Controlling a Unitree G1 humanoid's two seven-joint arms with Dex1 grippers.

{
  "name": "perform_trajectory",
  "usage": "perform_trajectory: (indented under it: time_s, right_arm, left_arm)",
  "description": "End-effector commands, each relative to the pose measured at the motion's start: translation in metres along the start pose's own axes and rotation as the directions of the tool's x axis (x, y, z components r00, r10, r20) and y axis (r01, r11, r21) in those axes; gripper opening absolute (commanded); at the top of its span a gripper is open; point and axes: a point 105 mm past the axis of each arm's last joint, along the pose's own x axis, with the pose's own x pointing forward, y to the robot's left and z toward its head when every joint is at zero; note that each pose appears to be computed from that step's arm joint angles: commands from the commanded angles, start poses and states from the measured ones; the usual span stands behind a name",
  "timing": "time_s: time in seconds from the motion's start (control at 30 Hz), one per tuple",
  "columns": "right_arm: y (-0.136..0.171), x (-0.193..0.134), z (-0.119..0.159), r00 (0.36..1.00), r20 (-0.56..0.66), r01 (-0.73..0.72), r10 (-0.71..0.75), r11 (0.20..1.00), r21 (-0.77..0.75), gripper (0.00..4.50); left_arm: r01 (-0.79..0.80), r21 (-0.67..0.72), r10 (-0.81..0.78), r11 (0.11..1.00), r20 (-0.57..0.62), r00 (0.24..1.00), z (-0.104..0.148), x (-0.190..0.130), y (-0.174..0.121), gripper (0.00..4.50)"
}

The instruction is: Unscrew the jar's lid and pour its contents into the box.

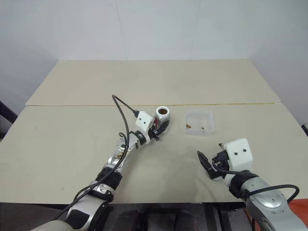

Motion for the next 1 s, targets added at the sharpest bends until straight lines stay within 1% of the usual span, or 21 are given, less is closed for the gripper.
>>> perform_trajectory:
  time_s: [0.03, 0.13, 0.17, 0.3, 0.4, 0.47, 0.6, 0.77, 0.87, 0.93, 1.0]
  right_arm:
    - [-0.001, -0.004, 0.009, 0.999, 0.041, 0.021, -0.02, 0.999, -0.029, 4.5]
    - [-0.003, -0.004, 0.009, 0.998, 0.045, 0.034, -0.033, 0.999, -0.022, 4.5]
    - [-0.003, -0.004, 0.008, 0.998, 0.045, 0.036, -0.035, 0.999, -0.02, 4.5]
    - [-0.004, -0.002, 0.007, 0.998, 0.042, 0.039, -0.038, 0.999, -0.02, 4.5]
    - [-0.005, 0.001, 0.008, 0.999, 0.043, 0.031, -0.03, 0.999, -0.018, 4.5]
    - [-0.003, 0.002, 0.011, 0.998, 0.055, 0.013, -0.012, 1.0, -0.013, 4.5]
    - [-0.001, 0.006, 0.015, 0.997, 0.071, -0.013, 0.014, 1.0, -0.018, 4.5]
    - [-0.003, 0.005, 0.015, 0.997, 0.067, -0.023, 0.025, 0.999, -0.032, 4.5]
    - [-0.005, -0.005, 0.021, 0.992, 0.118, -0.043, 0.054, 0.995, -0.094, 4.5]
    - [-0.007, -0.01, 0.022, 0.989, 0.129, -0.053, 0.068, 0.992, -0.116, 4.5]
    - [-0.013, -0.026, 0.024, 0.981, 0.142, -0.109, 0.132, 0.982, -0.155, 4.5]
  left_arm:
    - [0.042, -0.055, -0.042, 0.998, 0.014, 0.999, -0.006, -0.006, -0.006, 3.26]
    - [0.069, -0.066, -0.065, 0.995, 0.064, 0.996, 0.001, -0.011, -0.006, 4.28]
    - [0.072, -0.078, -0.065, 0.994, 0.078, 0.995, 0.003, -0.013, -0.005, 4.46]
    - [0.077, -0.076, -0.069, 0.994, 0.101, 0.993, 0.007, -0.027, -0.003, 4.46]
    - [0.086, -0.03, -0.083, 0.996, 0.101, 0.991, 0.008, -0.04, -0.003, 4.46]
    - [0.095, -0.041, -0.089, 0.995, 0.118, 0.989, 0.011, -0.051, -0.003, 4.46]
    - [0.057, -0.012, -0.056, 0.998, 0.088, 0.995, 0.008, -0.075, 0.006, 4.46]
    - [0.04, 0.0, -0.04, 0.999, 0.061, 0.997, 0.015, -0.102, 0.017, 4.46]
    - [0.125, 0.016, -0.125, 0.992, 0.008, 0.992, 0.016, -0.117, 0.013, 4.46]
    - [0.159, 0.015, -0.159, 0.987, -0.017, 0.987, 0.017, -0.122, 0.012, 4.46]
    - [0.235, 0.006, -0.235, 0.972, -0.038, 0.971, 0.03, -0.135, 0.015, 4.46]
